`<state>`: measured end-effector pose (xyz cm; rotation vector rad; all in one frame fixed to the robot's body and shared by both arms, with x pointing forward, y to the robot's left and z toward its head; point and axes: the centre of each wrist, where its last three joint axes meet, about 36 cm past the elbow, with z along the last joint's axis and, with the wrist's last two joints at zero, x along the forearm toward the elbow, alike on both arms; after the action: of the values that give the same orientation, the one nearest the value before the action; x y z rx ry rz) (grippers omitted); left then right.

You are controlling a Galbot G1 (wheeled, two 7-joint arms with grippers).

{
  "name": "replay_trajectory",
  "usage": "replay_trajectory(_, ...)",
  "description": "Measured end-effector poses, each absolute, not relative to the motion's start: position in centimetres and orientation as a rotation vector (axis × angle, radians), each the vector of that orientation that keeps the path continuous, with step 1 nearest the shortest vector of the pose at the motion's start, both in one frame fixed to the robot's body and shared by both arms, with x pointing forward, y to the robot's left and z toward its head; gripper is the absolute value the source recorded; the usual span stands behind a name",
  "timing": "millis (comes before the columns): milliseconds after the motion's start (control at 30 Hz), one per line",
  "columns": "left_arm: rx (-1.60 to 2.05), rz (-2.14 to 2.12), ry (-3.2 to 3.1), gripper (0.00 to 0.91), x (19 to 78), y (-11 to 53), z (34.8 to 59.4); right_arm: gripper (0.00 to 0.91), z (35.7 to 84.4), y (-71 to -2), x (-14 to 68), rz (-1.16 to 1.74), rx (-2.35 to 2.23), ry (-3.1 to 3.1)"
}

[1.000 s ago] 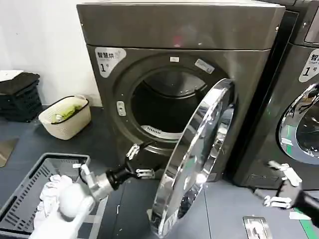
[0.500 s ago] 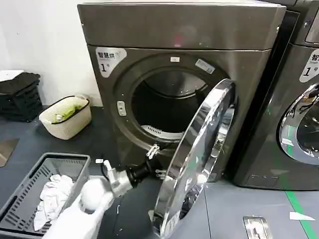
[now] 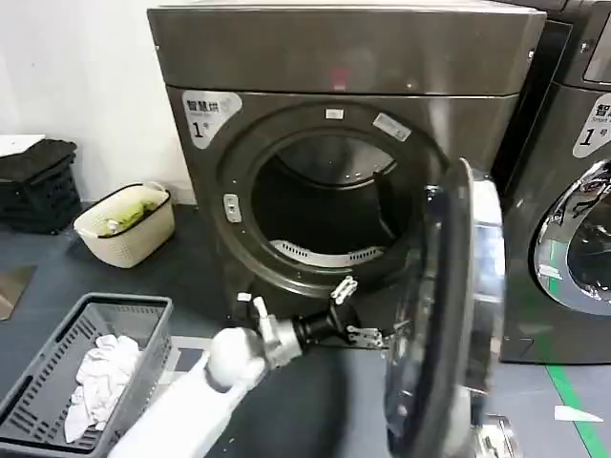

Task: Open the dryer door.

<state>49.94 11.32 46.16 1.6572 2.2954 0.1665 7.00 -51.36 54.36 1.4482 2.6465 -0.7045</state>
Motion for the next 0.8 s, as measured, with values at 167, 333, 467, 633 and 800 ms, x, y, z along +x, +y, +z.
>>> replay_trajectory(167, 1.677, 0.155, 2.271, 0.907, 50.7, 8.1, 46.3, 0.907, 55.0, -51.2, 4.4, -0.768, 1.699, 2.481)
replay_trajectory(333, 1.691, 0.144, 2.259, 0.907, 51.4, 5.2, 46.6, 0.907, 55.6, -50.2, 2.4, -0.808, 1.869, 2.353)
replay_trajectory(467, 1.711, 0.139, 2.239, 0.907, 51.8, 2.6, 47.0, 0.907, 56.4, -50.2, 1.4, -0.852, 1.942, 2.264)
replay_trajectory(633, 1.718, 0.158, 2.232, 0.907, 52.4, 0.1, 47.5, 0.907, 56.8, -50.6, -0.2, -0.869, 2.043, 2.162)
replay_trajectory(800, 1.726, 0.155, 2.235, 0.907, 53.1, -2.1, 47.8, 0.907, 57.1, -50.9, -1.6, -0.897, 2.13, 2.062)
